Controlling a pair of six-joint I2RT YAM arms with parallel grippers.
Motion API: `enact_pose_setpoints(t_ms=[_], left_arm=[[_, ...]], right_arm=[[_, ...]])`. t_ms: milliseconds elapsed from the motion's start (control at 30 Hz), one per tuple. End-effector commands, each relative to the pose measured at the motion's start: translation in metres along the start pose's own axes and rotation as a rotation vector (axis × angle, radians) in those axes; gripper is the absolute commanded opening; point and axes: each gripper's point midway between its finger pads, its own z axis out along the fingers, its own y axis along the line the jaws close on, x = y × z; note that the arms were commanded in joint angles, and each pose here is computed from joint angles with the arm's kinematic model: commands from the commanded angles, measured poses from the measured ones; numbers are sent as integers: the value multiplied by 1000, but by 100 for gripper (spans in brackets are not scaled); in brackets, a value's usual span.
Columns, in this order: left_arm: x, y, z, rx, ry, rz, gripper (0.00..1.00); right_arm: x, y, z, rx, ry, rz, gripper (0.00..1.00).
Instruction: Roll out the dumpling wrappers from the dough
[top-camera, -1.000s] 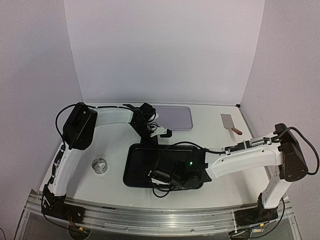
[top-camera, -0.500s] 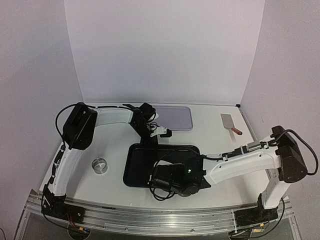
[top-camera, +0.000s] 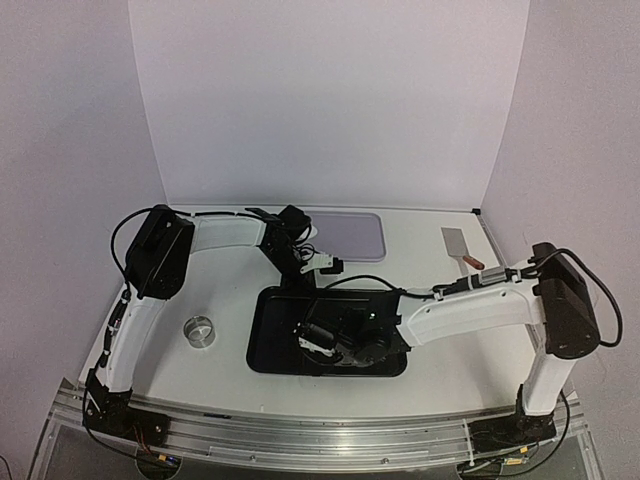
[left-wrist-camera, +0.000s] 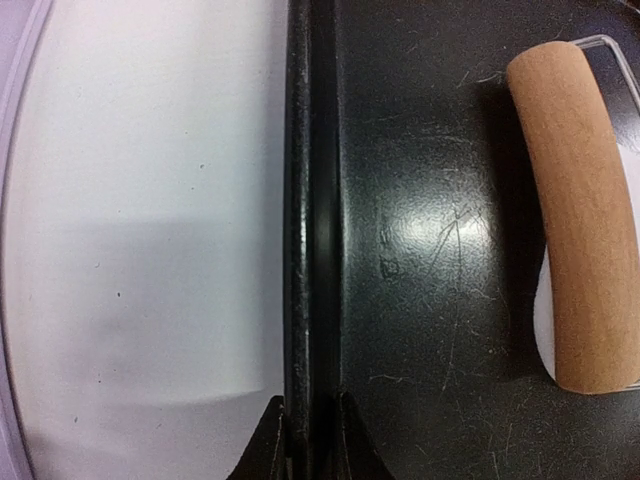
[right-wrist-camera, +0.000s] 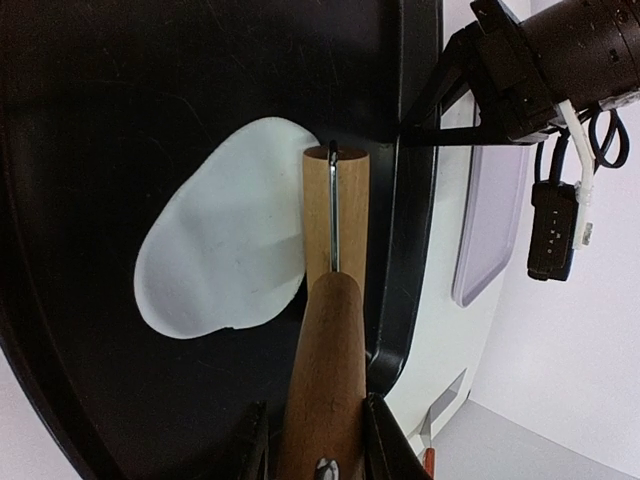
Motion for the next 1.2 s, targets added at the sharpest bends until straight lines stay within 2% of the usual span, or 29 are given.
enact_pose_setpoints(t_ms=[0, 167, 233, 367, 467, 633, 833, 933, 1167], left_arm=[[35, 13, 14, -63, 123, 7, 0], [38, 10, 16, -55, 128, 3, 0], [38, 10, 16, -55, 128, 4, 0], [37, 12, 14, -60, 127, 6, 0], [36, 12, 14, -63, 129, 7, 0], [35, 13, 13, -65, 123, 4, 0], [38, 10, 16, -54, 125, -1, 0], [39, 10, 16, -54, 127, 0, 0], [37, 11, 14, -59, 126, -1, 0]], right_arm=[[34, 120, -22, -386, 59, -209, 0], [43, 133, -38, -409, 74, -235, 0], [48, 131, -27, -408, 93, -284, 0], [50, 111, 5, -420, 97, -265, 0], [49, 106, 13, -419, 92, -279, 0], [43, 125, -17, -425, 54, -261, 0], [55, 147, -41, -445, 77, -287, 0], [56, 139, -29, -428, 87, -344, 0], [22, 87, 5, -361, 35, -229, 0]])
